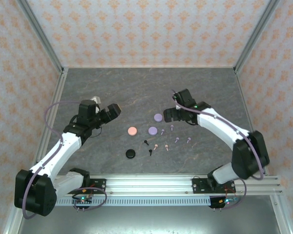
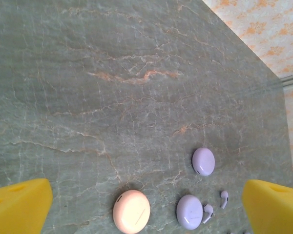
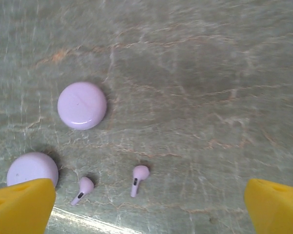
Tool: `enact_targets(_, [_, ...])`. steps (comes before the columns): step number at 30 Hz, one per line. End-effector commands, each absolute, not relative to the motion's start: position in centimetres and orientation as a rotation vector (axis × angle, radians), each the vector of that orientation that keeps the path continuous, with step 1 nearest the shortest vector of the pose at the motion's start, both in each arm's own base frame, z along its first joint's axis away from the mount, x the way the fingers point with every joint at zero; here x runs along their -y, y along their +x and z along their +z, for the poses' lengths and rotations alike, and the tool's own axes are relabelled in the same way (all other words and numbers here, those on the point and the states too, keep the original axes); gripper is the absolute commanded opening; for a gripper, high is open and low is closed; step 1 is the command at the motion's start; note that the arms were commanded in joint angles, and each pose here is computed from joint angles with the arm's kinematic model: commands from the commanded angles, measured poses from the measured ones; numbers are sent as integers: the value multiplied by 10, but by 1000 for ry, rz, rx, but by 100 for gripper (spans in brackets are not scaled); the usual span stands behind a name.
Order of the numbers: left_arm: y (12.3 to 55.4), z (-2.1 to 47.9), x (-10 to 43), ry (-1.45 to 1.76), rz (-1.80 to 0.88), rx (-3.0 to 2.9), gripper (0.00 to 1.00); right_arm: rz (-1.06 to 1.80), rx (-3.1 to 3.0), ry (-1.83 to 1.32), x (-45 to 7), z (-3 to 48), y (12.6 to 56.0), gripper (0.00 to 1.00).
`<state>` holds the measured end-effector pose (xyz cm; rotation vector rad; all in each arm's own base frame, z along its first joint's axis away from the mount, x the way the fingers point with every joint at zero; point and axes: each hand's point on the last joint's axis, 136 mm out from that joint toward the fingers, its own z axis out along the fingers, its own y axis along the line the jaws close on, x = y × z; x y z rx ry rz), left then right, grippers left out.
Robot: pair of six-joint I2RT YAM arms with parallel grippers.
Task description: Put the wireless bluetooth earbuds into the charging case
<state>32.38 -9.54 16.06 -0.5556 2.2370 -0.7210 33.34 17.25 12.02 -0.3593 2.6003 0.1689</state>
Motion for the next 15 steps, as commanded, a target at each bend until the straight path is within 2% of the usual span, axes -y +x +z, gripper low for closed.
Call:
enact_targets(1, [334,173,102,-593,-792,-2166,100,117,-2678,-620,-187,104,327,100])
enact_targets(9, [337,179,103,-565,-760,-2181,100,185,-2713,-928,-232,74,346,95])
enact_targets(15, [335,181,100,-555,-727,-2181,100,196,-2731,-994,-245,55,357,91])
